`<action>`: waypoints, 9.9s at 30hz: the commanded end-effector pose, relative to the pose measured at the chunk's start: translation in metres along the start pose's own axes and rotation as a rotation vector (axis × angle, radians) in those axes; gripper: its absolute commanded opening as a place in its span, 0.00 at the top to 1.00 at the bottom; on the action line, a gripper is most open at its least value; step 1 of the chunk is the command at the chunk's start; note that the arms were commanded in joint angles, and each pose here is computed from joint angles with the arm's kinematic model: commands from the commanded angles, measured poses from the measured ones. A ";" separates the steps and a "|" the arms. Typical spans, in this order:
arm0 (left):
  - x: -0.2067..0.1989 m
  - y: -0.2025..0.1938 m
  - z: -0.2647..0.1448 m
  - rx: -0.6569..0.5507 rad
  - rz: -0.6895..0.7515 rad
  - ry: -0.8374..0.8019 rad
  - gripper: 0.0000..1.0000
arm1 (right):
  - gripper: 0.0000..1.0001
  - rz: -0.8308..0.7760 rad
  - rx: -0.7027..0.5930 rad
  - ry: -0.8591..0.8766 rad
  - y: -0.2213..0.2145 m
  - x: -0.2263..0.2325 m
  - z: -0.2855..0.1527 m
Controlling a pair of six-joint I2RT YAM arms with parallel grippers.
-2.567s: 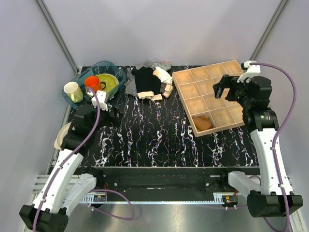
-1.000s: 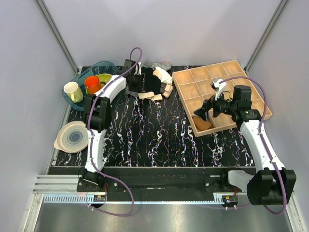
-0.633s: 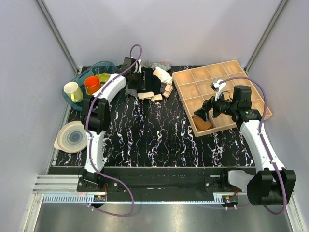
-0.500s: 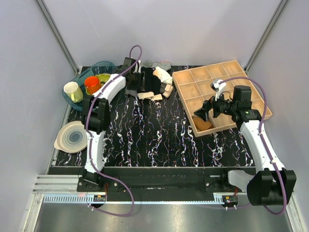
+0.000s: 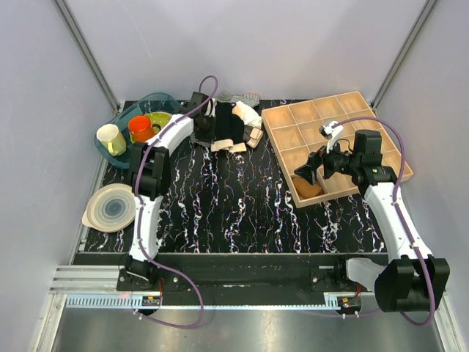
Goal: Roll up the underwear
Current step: Pick up the underwear, then place the underwear at the center of the board, then flatten out the underwear at the center of the board.
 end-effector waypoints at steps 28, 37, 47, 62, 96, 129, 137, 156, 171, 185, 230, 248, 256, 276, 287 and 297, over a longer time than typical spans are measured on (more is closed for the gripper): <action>-0.124 -0.095 -0.493 -0.556 0.121 -0.840 1.00 | 0.00 -0.194 -0.180 0.262 0.035 0.057 -0.024; -0.095 -0.114 -0.282 -0.279 -0.196 -0.777 1.00 | 0.00 -0.199 -0.137 0.278 0.026 0.058 -0.011; -0.062 -0.058 -0.200 -0.189 -0.068 -0.523 0.41 | 0.01 -0.472 -0.033 0.544 -0.019 0.126 0.042; 0.064 -0.136 -0.258 -0.488 0.176 -0.054 0.16 | 0.23 -0.099 0.138 0.606 -0.013 0.210 0.184; -0.034 -0.201 -0.181 -0.066 0.546 -0.391 0.15 | 1.00 -0.070 0.440 0.664 -0.078 0.180 0.142; 0.100 -0.136 -0.138 -0.021 -0.007 0.037 0.55 | 1.00 -0.012 0.510 0.662 -0.088 0.165 0.136; 0.066 -0.128 -0.184 -0.131 0.055 -0.140 0.30 | 0.64 -0.016 0.526 0.745 -0.086 0.171 0.125; 0.071 -0.163 -0.178 -0.051 0.058 -0.169 0.21 | 0.54 0.151 0.421 0.581 -0.027 0.080 0.233; 0.072 -0.163 -0.178 -0.044 0.060 -0.163 0.21 | 0.60 0.231 0.454 0.600 -0.047 0.091 0.276; 0.071 -0.162 -0.177 -0.041 0.060 -0.167 0.20 | 0.57 0.201 0.468 0.555 -0.052 0.084 0.284; 0.044 -0.121 -0.131 0.039 -0.036 -0.391 0.24 | 1.00 0.150 0.132 0.602 0.060 0.058 0.208; 0.044 -0.085 -0.081 0.090 -0.094 -0.406 0.62 | 1.00 0.144 0.127 0.592 0.063 0.060 0.202; 0.034 -0.074 -0.124 -0.012 -0.073 -0.403 1.00 | 1.00 0.091 0.139 0.492 0.073 0.046 0.187; -0.014 -0.156 -0.342 -0.490 0.168 -0.681 1.00 | 1.00 -0.170 -0.325 0.549 0.197 0.145 -0.055; -0.017 -0.193 -0.326 -0.359 -0.079 -0.805 0.92 | 1.00 0.079 -0.156 0.262 0.131 0.090 0.019; 0.031 -0.076 -0.213 -0.359 -0.247 -0.395 0.40 | 0.54 0.156 0.308 0.063 0.015 -0.037 0.194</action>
Point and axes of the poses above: each gripper's point midway between its finger pads, its own z axis out along the fingers, its own x axis along the line the jaws close on, y = z × x, the point moved 1 cm from there along -z, back along the fingers, and after that the axes turned 13 degrees about -z, right-handed, at the moved point
